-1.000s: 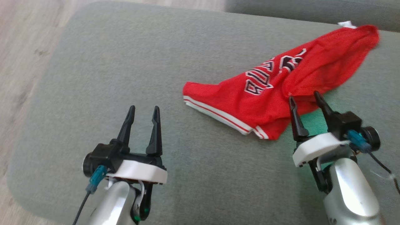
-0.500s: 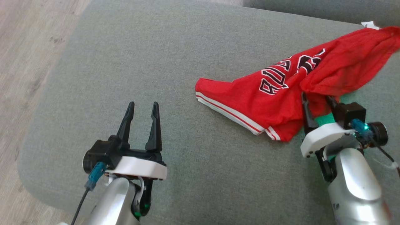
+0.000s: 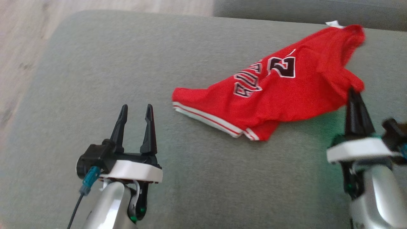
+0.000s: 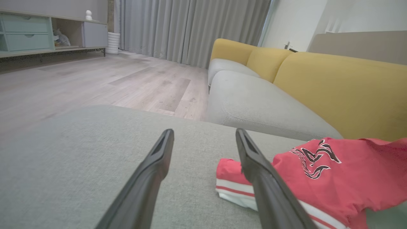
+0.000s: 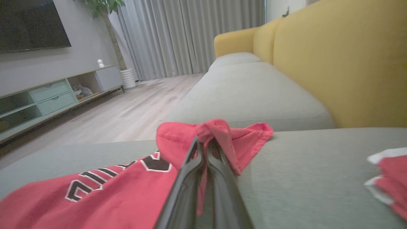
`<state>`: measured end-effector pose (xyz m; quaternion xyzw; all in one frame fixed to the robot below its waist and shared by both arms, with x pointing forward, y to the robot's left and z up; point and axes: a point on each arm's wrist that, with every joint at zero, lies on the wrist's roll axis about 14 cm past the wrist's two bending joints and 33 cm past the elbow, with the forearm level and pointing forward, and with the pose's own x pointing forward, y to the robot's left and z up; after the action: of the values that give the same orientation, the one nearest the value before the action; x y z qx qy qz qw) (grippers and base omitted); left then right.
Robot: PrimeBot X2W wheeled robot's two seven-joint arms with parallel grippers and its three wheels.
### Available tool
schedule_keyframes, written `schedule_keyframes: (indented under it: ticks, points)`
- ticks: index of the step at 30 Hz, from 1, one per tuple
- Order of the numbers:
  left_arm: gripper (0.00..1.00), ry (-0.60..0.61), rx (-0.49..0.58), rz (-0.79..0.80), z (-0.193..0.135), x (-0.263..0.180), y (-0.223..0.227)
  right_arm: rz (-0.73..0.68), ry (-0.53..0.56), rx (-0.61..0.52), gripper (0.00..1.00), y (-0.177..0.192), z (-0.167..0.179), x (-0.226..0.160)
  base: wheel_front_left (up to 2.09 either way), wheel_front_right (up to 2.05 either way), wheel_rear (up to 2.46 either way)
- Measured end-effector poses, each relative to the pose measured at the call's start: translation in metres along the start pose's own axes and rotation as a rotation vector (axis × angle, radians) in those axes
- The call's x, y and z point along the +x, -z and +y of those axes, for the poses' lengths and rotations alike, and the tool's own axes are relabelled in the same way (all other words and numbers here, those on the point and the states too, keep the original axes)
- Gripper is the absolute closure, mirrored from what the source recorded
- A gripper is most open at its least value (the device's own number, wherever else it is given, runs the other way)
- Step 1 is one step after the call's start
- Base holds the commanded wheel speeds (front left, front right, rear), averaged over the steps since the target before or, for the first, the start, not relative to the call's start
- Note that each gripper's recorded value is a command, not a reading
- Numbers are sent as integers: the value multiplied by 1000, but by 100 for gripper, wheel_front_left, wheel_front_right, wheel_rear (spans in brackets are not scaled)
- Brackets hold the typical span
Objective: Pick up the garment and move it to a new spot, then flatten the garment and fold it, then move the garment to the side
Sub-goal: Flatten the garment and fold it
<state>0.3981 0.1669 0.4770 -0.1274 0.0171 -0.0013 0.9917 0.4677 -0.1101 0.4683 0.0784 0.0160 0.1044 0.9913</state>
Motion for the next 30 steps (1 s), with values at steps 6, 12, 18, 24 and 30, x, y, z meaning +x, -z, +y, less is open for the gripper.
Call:
schedule_keyframes:
  ticks: [6,12,18,24,30]
  points:
    - [0,96,8,12,-30,8,6,-12,141,-43,100,-18,-49,-50,0,0,0]
    - [0,167,37,9,-54,11,6,4,320,-53,100,-33,-103,-96,0,0,0]
    - [0,173,37,3,-56,10,3,121,371,-35,100,-9,-115,-122,0,0,0]
    - [0,171,35,-1,-54,7,1,97,340,-50,0,-14,-107,-113,0,0,0]
    - [0,162,29,2,-51,6,2,-168,125,-5,0,-63,-38,-79,0,0,0]
